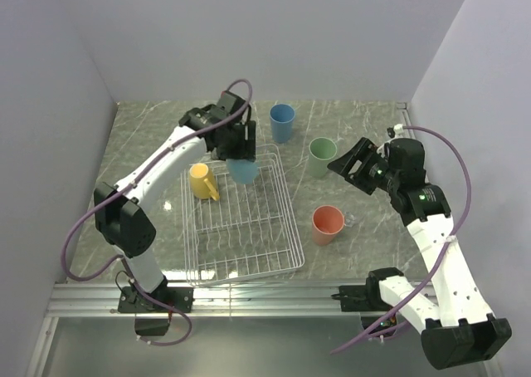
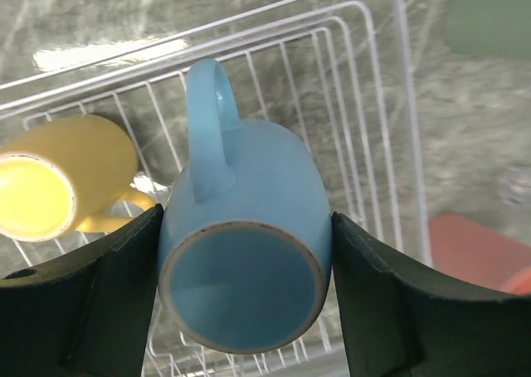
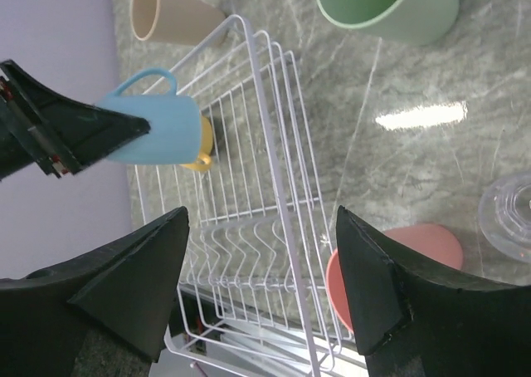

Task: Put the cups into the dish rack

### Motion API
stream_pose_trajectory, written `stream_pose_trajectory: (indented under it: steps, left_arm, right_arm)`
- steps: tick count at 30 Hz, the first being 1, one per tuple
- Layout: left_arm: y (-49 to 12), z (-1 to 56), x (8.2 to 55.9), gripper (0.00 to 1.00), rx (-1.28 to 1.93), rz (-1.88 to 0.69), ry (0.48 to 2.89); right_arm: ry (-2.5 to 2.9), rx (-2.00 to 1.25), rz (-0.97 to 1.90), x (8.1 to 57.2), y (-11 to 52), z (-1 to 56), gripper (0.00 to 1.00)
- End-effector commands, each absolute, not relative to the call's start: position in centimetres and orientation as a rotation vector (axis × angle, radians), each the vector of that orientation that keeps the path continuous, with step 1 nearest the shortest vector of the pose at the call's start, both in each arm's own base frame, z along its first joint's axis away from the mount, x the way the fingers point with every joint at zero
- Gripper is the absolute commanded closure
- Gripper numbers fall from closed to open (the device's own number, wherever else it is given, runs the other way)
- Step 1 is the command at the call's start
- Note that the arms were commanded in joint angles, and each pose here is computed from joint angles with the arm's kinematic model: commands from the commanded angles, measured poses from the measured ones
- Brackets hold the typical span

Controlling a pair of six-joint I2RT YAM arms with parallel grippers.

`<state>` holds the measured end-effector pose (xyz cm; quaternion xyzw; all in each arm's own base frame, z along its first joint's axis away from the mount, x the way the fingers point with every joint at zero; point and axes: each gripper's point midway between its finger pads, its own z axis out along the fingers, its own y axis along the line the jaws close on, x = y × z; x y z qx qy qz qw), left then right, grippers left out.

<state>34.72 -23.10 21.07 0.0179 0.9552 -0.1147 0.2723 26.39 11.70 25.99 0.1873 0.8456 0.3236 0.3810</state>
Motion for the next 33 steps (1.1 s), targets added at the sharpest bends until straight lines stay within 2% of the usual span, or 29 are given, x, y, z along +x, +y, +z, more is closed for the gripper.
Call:
stream_pose_trajectory:
  steps: [1, 8, 17, 20, 21, 23, 24, 27, 29, 31, 33]
  left_arm:
    - [-22.2, 21.9, 36.6, 1.0, 0.034, -0.134, 2.419]
    - [-21.5, 17.4, 37.1, 1.0, 0.058, 0.125, 2.419]
    - [-22.2, 12.4, 36.4, 0.99, 0.044, 0.128, 2.501]
    - [-22.1, 12.0, 36.2, 0.83, 0.038, 0.121, 2.516]
    - [-22.1, 12.3, 36.1, 0.64, 0.03, 0.107, 2.51]
    - [-22.0, 12.3, 35.9, 0.48, 0.031, 0.099, 2.511]
    - [-21.9, 12.5, 35.8, 0.35, 0.026, 0.093, 2.505]
    - [-21.5, 12.9, 35.8, 0.19, 0.021, 0.098, 2.498]
    - [-21.2, 13.0, 35.8, 0.13, 0.017, 0.112, 2.496]
    - [-21.0, 13.5, 35.6, 0.02, 0.01, 0.11, 2.497]
    - [-21.1, 14.5, 35.3, 0.01, 0.003, 0.079, 2.489]
  right_arm:
    - [2.142, 0.472, 0.822, 26.7, 11.5, 25.9, 0.22]
    - [2.165, 0.472, 0.793, 26.7, 11.3, 24.9, 0.23]
    - [2.172, 0.461, 0.748, 26.8, 10.8, 25.2, 0.23]
    - [2.169, 0.461, 0.734, 26.9, 10.6, 25.3, 0.23]
    - [2.169, 0.455, 0.734, 26.9, 10.6, 25.3, 0.23]
    - [2.171, 0.456, 0.731, 26.9, 10.6, 25.2, 0.23]
    - [2.175, 0.455, 0.729, 27.0, 10.6, 25.1, 0.23]
    - [2.183, 0.453, 0.729, 27.2, 10.7, 24.8, 0.23]
    - [2.181, 0.452, 0.725, 27.6, 10.7, 24.8, 0.23]
    - [2.192, 0.458, 0.727, 28.0, 10.8, 24.5, 0.23]
    - [2.19, 0.468, 0.742, 28.8, 11.0, 24.5, 0.23]
